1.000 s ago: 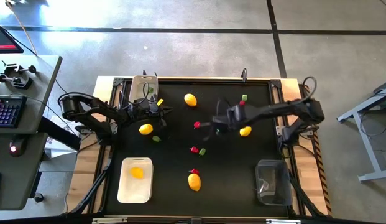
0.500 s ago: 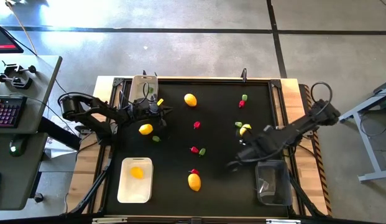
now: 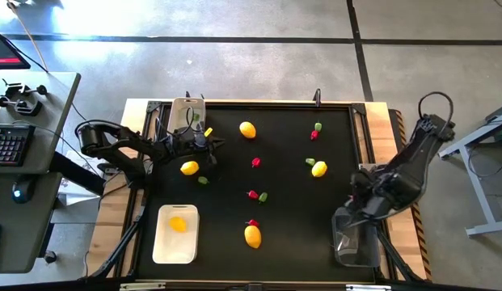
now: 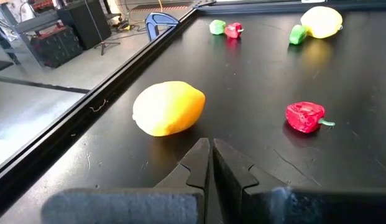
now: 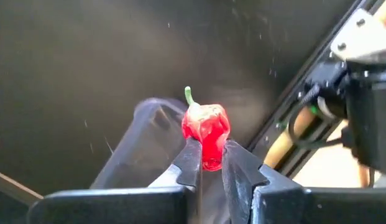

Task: Sort produce into baskets
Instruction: Put the red chili pepper into the black transparent bin

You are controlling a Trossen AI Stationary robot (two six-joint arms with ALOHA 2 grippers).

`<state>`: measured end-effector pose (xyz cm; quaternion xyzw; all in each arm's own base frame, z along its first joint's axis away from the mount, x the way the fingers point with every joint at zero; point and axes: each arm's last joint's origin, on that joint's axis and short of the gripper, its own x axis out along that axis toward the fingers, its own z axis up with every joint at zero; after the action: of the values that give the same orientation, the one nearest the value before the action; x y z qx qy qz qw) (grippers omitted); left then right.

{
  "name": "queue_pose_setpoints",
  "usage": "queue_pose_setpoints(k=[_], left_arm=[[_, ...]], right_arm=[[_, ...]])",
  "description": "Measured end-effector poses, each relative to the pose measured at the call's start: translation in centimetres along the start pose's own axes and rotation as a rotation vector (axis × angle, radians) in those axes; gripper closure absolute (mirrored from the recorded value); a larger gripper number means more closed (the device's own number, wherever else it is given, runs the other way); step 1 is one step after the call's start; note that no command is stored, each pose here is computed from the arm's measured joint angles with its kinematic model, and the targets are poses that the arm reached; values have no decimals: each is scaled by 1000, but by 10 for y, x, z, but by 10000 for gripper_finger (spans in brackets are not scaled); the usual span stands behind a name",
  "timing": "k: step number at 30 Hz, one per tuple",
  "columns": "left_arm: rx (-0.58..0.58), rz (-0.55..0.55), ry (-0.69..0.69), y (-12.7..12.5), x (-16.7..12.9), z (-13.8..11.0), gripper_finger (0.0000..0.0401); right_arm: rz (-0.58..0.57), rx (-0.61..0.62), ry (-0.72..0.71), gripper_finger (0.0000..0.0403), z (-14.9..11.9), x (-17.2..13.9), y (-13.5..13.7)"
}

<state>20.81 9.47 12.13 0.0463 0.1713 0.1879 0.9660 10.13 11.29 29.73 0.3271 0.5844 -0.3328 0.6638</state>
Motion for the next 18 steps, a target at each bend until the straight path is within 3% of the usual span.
queue_pose_setpoints(k=[18], left_arm=[[0, 1, -1, 0, 0, 0, 394]], right_arm=[[20, 10, 63, 365, -32, 15, 9]])
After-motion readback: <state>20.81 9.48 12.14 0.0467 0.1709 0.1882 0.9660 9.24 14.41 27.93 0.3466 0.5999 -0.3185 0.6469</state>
